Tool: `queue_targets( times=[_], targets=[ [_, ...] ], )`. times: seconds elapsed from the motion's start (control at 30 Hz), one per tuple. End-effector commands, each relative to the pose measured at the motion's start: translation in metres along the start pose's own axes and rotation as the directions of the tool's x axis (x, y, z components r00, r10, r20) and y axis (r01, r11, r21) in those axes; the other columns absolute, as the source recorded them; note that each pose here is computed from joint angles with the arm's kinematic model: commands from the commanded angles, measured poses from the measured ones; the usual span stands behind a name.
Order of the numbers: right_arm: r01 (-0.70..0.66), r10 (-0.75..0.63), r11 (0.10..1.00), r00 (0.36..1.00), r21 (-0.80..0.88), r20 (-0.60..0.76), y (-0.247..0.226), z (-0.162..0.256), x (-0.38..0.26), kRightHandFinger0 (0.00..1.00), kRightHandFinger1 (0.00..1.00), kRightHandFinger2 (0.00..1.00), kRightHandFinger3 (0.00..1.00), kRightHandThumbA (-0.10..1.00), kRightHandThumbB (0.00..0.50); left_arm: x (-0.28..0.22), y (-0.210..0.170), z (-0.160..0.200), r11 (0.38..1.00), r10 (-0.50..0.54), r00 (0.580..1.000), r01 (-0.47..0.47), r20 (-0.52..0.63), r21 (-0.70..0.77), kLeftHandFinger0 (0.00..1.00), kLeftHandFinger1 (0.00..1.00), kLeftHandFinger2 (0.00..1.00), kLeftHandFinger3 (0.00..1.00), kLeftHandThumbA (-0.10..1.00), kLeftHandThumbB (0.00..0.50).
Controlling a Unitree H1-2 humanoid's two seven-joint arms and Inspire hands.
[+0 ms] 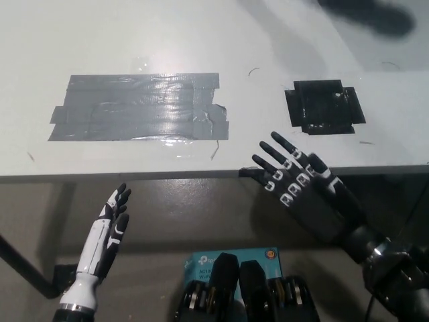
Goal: A grey duster is kept infront of the robot in the middle of the table and the robot extends its right arm to grab the duster, picks it up and hands it to a person
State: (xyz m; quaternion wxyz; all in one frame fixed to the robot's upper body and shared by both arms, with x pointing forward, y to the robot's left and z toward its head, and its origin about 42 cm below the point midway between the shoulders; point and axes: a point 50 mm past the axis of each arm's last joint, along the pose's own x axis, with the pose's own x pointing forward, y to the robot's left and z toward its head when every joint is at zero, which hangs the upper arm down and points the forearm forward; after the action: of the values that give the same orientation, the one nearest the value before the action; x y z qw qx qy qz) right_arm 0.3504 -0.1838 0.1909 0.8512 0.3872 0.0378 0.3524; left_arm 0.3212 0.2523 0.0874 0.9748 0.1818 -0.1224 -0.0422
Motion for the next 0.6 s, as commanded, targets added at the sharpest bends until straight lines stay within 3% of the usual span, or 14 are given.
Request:
queue_targets(
  times=[0.0,0.13,0.23,0.3,0.4,0.47,0.5,0.57],
  targets=[
    [-0.018,0.026,0.988,0.998,-0.155,0.049,-0.010,0.005,-0.021,1.00,1.00,1.00,1.00,1.00,0.433,0.010,0.010,0.011,1.000,0.023,0.995,-0.024,0.093,0.014,1.00,1.00,1.00,1.00,1.00,0.226],
    [0.126,-0.108,0.945,0.991,-0.301,0.076,-0.021,0.003,-0.037,1.00,1.00,1.00,1.00,0.94,0.424,0.004,0.007,0.009,1.000,0.020,0.997,-0.021,0.077,0.016,1.00,1.00,1.00,1.00,1.00,0.227],
    [0.241,-0.210,0.878,0.970,-0.413,0.119,-0.027,0.001,-0.046,1.00,1.00,1.00,1.00,0.93,0.390,0.000,0.005,0.009,1.000,0.024,0.998,-0.025,0.064,0.012,1.00,1.00,1.00,1.00,1.00,0.228],
    [0.270,-0.232,0.847,0.963,-0.459,0.139,-0.028,0.000,-0.048,1.00,1.00,1.00,1.00,0.91,0.399,0.000,0.005,0.009,1.000,0.025,0.998,-0.025,0.064,0.012,1.00,1.00,1.00,1.00,1.00,0.227],
    [0.353,-0.289,0.746,0.935,-0.565,0.203,-0.031,-0.002,-0.048,1.00,1.00,1.00,1.00,0.90,0.346,0.000,0.005,0.008,1.000,0.025,0.997,-0.026,0.066,0.012,1.00,1.00,1.00,1.00,1.00,0.229],
    [0.375,-0.305,0.669,0.926,-0.642,0.224,-0.033,-0.004,-0.048,1.00,1.00,1.00,1.00,0.94,0.397,0.000,0.005,0.008,1.000,0.027,0.997,-0.028,0.067,0.013,1.00,1.00,1.00,1.00,1.00,0.231],
    [0.383,-0.311,0.612,0.921,-0.692,0.235,-0.034,-0.006,-0.048,1.00,1.00,1.00,1.00,0.95,0.400,-0.001,0.004,0.009,1.000,0.027,0.997,-0.028,0.066,0.011,0.99,1.00,1.00,1.00,1.00,0.231],
    [0.386,-0.314,0.579,0.918,-0.718,0.240,-0.034,-0.008,-0.047,1.00,1.00,1.00,1.00,0.96,0.424,-0.002,0.004,0.008,1.000,0.026,0.997,-0.027,0.067,0.006,1.00,1.00,1.00,1.00,1.00,0.227]
  ],
)
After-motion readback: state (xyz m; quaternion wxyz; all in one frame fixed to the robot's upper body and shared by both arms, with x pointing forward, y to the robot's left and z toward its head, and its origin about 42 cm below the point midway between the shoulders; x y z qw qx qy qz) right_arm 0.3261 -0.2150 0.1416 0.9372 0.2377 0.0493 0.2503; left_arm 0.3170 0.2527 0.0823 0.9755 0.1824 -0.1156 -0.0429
